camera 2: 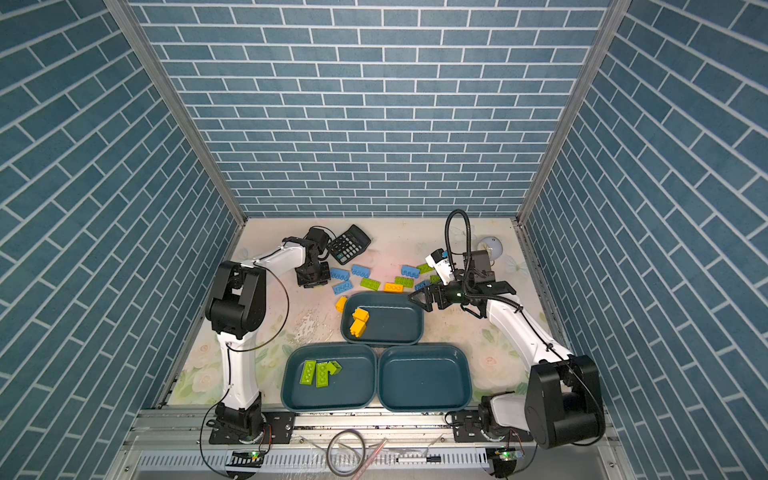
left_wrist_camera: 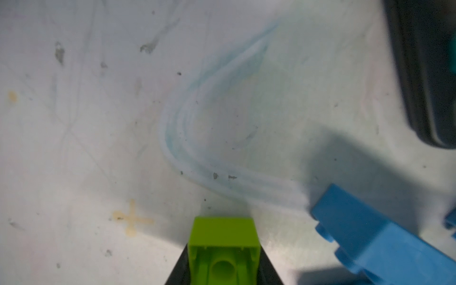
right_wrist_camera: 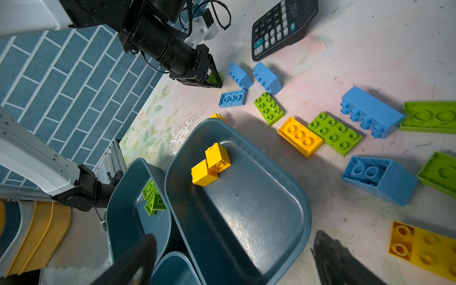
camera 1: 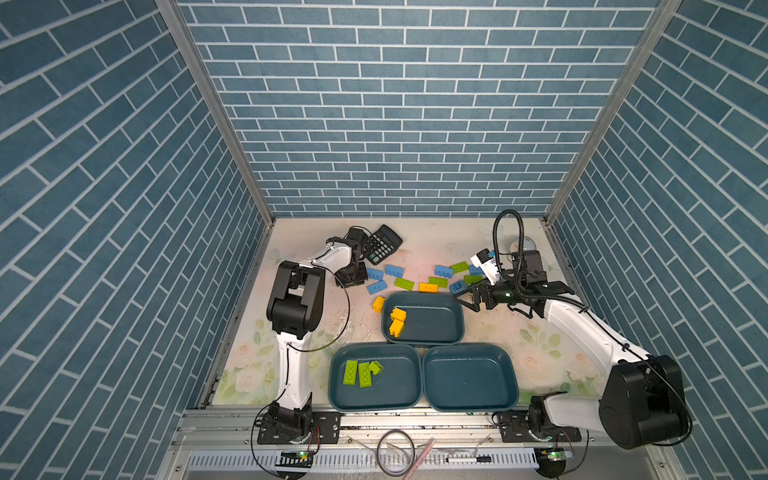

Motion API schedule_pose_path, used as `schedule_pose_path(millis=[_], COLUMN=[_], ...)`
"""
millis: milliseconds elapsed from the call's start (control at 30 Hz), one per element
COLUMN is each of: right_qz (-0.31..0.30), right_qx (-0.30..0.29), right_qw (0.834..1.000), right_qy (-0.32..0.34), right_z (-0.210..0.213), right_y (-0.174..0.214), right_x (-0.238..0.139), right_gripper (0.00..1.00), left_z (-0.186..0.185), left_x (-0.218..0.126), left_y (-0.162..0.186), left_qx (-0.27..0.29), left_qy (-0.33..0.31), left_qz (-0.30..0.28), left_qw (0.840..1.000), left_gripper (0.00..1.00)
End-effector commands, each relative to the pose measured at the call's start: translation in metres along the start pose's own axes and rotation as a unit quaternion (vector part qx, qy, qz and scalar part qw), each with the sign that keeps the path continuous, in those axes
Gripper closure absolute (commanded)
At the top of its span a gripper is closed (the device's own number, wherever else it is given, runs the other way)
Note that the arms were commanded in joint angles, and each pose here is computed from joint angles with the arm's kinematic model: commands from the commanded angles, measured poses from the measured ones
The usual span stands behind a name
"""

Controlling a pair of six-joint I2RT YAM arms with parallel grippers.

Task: Sort the legos into containers by color
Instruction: 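Reach the left gripper near the calculator and grasp a small green brick, then carry the green brick to the nearer green-filled bin and release it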

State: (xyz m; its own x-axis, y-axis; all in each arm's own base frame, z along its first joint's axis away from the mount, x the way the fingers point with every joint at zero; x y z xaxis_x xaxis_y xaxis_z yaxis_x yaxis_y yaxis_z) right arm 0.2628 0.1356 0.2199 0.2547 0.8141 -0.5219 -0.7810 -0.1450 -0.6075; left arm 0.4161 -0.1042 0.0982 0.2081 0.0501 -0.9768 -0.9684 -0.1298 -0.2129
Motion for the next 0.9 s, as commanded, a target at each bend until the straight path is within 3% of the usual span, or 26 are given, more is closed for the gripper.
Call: schedule_pose_path(millis=[0, 200, 367, 567, 867], right_qz=[-0.004, -0.009, -0.010, -0.005, 0.008], right_qx=[-0.017, -0.013, -0.014, -0.020, -0.026], right_qw=[1.000, 1.000, 0.999, 0.999, 0.998], right_qy=[-0.010, -0.017, -0.031, -0.046, -0.059], right_z=[0.004, 0.006, 0.011, 0.018, 0.027], right_y=[-0.005, -0.005, -0.006, -0.005, 0.002], right_x=[-0.002, -0.003, -0.003, 0.000, 0.007], right_gripper=[0.01, 0.01, 0.01, 0.01, 0.01], left_z=[0.007, 0.009, 0.009, 0.005, 0.013], left_x=[-0.005, -0.030, -0.064, -0.109, -0.142], left_y=[-0.006, 0.001, 0.028, 0.088, 0.197], left_qx=[0.016, 0.032, 0.044, 0.069, 0.063], left_qy=[-0.007, 0.007, 0.036, 0.061, 0.070], left_qz=[-0.001, -0.001, 0.003, 0.020, 0.080], left_qw=[1.000, 0.999, 0.998, 0.996, 0.992], left_gripper=[0.74, 0.75, 0.75, 0.75, 0.74])
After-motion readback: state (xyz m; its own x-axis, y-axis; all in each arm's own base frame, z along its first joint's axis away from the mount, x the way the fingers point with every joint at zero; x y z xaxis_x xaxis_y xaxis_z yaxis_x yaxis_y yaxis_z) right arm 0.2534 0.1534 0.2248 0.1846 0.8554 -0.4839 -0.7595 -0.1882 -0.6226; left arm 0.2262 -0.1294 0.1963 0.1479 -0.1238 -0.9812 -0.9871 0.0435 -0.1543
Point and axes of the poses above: each gripper's point midway between its finger pads, its own x axis out along the fingers, its own z axis along the line the jaws close on, y = z × x, the point moved 8 cm from there along -x, back along the fingers, and after that the axes turned 7 degrees about x, right-handed, at the moved point
